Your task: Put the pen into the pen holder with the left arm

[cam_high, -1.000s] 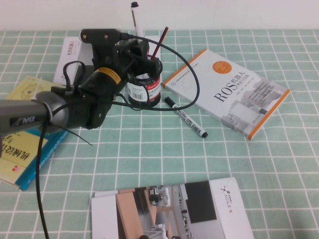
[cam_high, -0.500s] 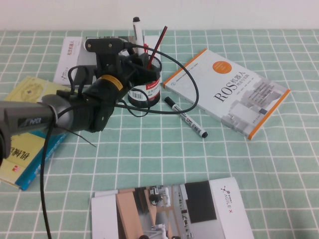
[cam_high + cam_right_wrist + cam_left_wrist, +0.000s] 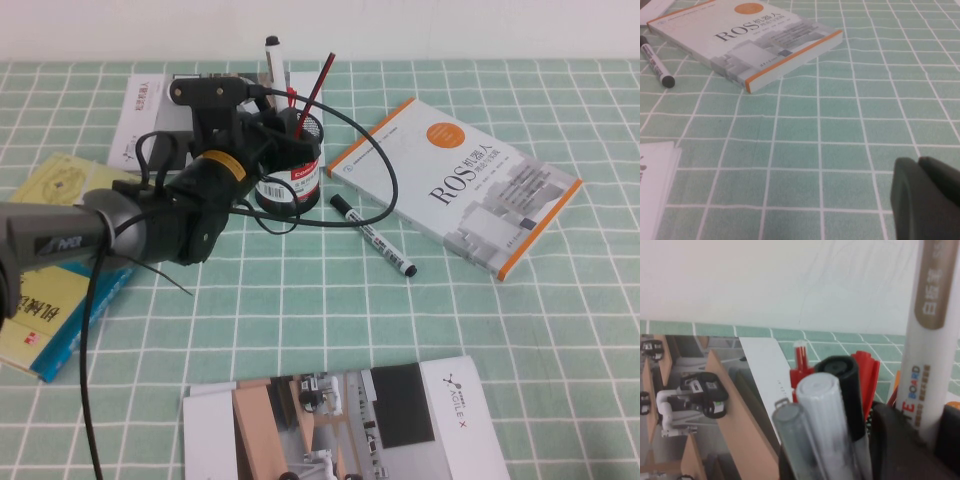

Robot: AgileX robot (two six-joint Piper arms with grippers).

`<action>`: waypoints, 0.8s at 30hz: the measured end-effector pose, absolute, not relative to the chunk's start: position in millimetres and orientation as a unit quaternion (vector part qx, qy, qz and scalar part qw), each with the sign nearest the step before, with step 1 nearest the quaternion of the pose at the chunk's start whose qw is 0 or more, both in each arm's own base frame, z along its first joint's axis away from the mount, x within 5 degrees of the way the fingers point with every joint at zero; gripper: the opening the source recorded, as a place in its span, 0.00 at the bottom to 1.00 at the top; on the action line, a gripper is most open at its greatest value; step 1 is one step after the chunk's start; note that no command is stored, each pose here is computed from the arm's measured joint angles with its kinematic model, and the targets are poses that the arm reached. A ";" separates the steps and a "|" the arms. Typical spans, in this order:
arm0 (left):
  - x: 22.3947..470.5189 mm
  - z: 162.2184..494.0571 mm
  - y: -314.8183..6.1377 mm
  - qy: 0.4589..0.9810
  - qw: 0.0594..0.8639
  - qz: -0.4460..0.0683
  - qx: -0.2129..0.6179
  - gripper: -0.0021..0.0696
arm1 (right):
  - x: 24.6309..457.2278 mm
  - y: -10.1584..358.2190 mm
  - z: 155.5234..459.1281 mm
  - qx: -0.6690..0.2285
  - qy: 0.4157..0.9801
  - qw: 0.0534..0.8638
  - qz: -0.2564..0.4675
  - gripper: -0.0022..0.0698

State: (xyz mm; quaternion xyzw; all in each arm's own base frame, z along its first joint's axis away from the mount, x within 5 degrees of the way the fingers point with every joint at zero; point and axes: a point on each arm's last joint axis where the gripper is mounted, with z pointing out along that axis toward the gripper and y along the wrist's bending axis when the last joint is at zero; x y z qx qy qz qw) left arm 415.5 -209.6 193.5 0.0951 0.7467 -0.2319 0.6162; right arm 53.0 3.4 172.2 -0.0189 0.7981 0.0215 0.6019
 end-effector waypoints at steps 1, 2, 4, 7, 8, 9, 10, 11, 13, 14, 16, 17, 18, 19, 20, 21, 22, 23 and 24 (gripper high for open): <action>415.1 195.4 -209.5 0.746 0.617 -0.232 0.096 0.21 | 53.0 3.4 172.2 -0.019 0.798 0.602 0.022 0.00; 414.3 198.9 -209.3 0.745 0.617 -0.232 0.097 0.23 | 53.0 3.4 172.2 -0.019 0.798 0.602 0.022 0.00; 412.8 206.3 -208.8 0.743 0.620 -0.233 0.099 0.31 | 53.0 3.4 172.2 -0.019 0.798 0.602 0.022 0.00; 409.9 218.6 -207.3 0.742 0.621 -0.232 0.100 0.44 | 53.0 3.4 172.2 -0.019 0.798 0.602 0.022 0.00; 409.2 220.8 -206.9 0.744 0.619 -0.231 0.100 0.48 | 53.0 3.4 172.2 -0.019 0.798 0.602 0.022 0.00; 408.5 223.5 -206.6 0.743 0.620 -0.231 0.100 0.51 | 53.0 3.4 172.2 -0.019 0.798 0.602 0.022 0.00; 408.0 224.7 -206.3 0.745 0.618 -0.230 0.100 0.53 | 53.0 3.4 172.2 -0.019 0.798 0.602 0.022 0.00; 407.6 225.0 -206.0 0.748 0.615 -0.229 0.100 0.55 | 53.0 3.4 172.2 -0.019 0.798 0.602 0.022 0.00; 406.5 226.3 -206.4 0.751 0.611 -0.228 0.100 0.56 | 53.0 3.4 172.2 -0.019 0.798 0.602 0.022 0.00; 405.3 226.8 -207.3 0.755 0.606 -0.228 0.099 0.57 | 53.0 3.4 172.2 -0.019 0.798 0.602 0.022 0.00; 401.4 230.7 -209.5 0.763 0.597 -0.227 0.101 0.57 | 53.0 3.4 172.2 -0.019 0.798 0.602 0.022 0.00; 399.0 235.4 -209.8 0.765 0.595 -0.225 0.106 0.57 | 53.0 3.4 172.2 -0.019 0.798 0.602 0.022 0.00; 396.3 240.7 -210.6 0.765 0.594 -0.223 0.110 0.57 | 53.0 3.4 172.2 -0.019 0.798 0.602 0.022 0.00; 392.2 248.8 -210.7 0.764 0.595 -0.221 0.115 0.55 | 53.0 3.4 172.2 -0.019 0.798 0.602 0.022 0.00; 388.0 258.8 -209.4 0.761 0.598 -0.218 0.121 0.51 | 53.0 3.4 172.2 -0.019 0.798 0.602 0.022 0.00; 383.6 267.3 -208.1 0.758 0.602 -0.216 0.126 0.47 | 53.0 3.4 172.2 -0.019 0.798 0.602 0.022 0.00; 376.6 278.0 -206.3 0.754 0.607 -0.212 0.134 0.39 | 53.0 3.4 172.2 -0.019 0.798 0.602 0.022 0.00; 368.8 288.5 -203.3 0.747 0.615 -0.209 0.142 0.29 | 53.0 3.4 172.2 -0.019 0.798 0.602 0.022 0.00; 359.9 297.9 -199.4 0.740 0.623 -0.204 0.150 0.20 | 53.0 3.4 172.2 -0.019 0.798 0.602 0.022 0.00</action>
